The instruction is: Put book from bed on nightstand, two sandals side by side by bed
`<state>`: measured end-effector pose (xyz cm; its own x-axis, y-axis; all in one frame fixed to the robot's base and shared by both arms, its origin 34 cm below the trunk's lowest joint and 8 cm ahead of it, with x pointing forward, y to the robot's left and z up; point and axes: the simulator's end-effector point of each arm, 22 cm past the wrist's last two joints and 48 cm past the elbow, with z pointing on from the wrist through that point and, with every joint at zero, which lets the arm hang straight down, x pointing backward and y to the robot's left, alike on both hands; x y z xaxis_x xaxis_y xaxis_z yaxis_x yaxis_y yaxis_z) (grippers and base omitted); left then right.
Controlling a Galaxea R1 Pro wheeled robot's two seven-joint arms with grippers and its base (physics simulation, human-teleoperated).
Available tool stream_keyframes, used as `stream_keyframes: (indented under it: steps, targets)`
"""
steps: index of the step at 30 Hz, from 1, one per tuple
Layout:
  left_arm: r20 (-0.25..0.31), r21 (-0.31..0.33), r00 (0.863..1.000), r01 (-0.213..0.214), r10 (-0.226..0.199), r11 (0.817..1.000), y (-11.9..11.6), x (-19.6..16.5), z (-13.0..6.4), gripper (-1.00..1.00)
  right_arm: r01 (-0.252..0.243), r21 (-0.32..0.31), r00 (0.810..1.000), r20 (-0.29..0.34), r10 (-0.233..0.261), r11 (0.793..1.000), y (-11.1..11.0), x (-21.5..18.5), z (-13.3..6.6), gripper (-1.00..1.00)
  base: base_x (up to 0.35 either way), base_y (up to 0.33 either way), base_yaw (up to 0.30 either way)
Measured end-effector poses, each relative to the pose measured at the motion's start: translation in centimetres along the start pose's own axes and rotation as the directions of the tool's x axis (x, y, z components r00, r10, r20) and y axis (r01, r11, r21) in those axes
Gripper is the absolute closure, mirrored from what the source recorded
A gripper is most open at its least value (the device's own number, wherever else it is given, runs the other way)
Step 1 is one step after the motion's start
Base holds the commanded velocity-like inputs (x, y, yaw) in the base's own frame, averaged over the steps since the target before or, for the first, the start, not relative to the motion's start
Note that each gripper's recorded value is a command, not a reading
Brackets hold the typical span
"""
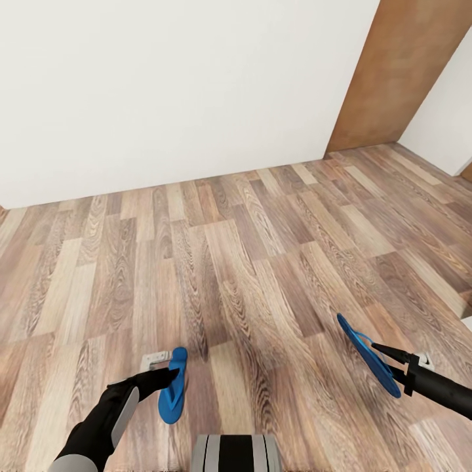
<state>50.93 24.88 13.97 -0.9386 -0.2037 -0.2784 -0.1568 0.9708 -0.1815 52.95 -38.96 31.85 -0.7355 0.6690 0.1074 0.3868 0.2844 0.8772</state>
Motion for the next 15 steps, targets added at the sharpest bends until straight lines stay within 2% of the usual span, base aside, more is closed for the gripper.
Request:
stream_keyframes:
  steps: [7, 15]
  targets:
    - [-0.028, -0.005, 1.000, 0.004, -0.004, 1.000, 0.3, 1.3, 0.9, -1.00, -0.018, 0.017, 1.000, -0.006, 0.018, 1.000, -1.3, 0.2, 0.3, 1.00, 0.000, 0.000, 0.000]
    - [-0.028, -0.001, 1.000, 0.006, -0.006, 1.000, 0.1, 1.4, 0.9, -1.00, -0.014, 0.014, 1.000, -0.005, 0.014, 1.000, -1.1, 0.1, 0.3, 1.00, 0.000, 0.000, 0.000]
